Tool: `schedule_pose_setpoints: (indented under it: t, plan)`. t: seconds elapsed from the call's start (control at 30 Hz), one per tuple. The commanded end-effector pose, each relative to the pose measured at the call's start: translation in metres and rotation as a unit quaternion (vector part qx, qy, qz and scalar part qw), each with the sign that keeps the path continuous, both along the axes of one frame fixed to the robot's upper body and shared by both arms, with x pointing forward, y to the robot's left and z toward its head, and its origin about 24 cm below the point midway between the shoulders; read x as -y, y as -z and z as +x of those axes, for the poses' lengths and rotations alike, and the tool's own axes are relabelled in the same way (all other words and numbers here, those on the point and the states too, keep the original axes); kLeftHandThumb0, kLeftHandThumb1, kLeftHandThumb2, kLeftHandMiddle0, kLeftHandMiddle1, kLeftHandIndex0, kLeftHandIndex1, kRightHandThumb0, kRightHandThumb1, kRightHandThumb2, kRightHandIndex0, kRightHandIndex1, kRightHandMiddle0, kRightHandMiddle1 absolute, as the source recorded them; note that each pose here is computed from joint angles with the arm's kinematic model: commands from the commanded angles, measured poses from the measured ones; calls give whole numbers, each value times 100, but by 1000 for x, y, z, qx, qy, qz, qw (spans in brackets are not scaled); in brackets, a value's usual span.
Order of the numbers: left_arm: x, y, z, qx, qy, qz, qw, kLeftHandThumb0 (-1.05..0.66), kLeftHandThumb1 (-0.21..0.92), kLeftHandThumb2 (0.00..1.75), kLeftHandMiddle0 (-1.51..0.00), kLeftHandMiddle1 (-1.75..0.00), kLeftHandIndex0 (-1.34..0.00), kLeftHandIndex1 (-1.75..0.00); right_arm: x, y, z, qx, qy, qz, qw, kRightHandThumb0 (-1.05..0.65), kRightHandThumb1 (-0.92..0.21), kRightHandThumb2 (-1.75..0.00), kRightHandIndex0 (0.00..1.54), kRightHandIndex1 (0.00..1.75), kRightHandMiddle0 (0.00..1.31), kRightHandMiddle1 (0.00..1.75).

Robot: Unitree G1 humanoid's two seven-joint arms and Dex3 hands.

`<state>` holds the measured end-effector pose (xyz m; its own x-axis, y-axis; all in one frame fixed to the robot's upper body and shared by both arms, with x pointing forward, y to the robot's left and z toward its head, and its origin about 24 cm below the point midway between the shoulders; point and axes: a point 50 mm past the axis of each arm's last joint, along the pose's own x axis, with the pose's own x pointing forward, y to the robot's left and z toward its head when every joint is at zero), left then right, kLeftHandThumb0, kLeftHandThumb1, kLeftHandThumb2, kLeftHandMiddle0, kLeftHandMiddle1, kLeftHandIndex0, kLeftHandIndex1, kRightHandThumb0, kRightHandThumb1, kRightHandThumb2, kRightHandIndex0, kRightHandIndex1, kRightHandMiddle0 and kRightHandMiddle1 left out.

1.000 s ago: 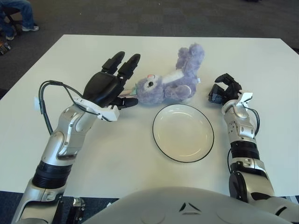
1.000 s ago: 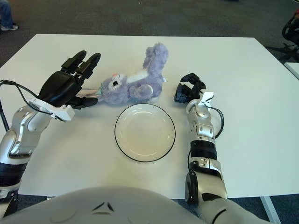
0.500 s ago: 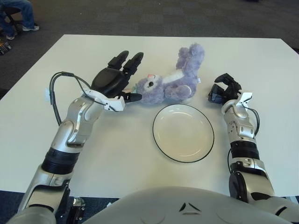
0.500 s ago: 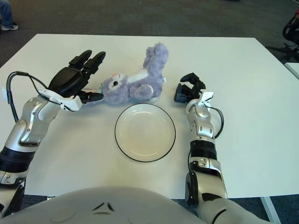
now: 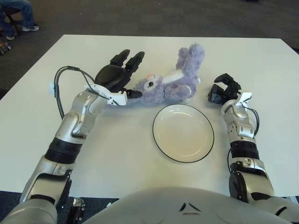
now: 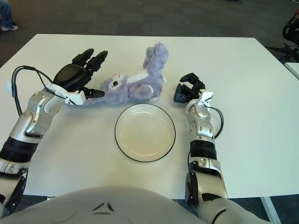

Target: Put the doll into the plate.

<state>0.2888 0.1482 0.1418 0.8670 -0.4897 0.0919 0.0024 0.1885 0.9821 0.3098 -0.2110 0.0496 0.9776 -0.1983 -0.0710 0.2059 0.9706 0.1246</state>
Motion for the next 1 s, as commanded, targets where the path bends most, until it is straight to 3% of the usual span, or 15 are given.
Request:
schedule_pose_setpoints:
  t: [0.0, 0.63, 0.97]
  plan:
    - [2, -1, 3, 3, -5, 1, 1000, -102, 92, 43, -9, -2, 0, 0, 2, 11, -3, -28, 0, 1, 1000, -1, 6, -175, 88, 175, 67, 175]
    - [19, 10, 2, -25, -6, -2, 1000, -105, 92, 50, -14, -3, 0, 0, 1, 11, -3, -25, -5, -3, 1000, -1, 6, -175, 88, 175, 67, 175]
    - [30, 14, -6, -85, 26, 7, 996, -105, 92, 54, -8, 0, 0, 0, -1, 10, -3, -23, -7, -5, 1000, -1, 6, -175, 89, 175, 67, 175]
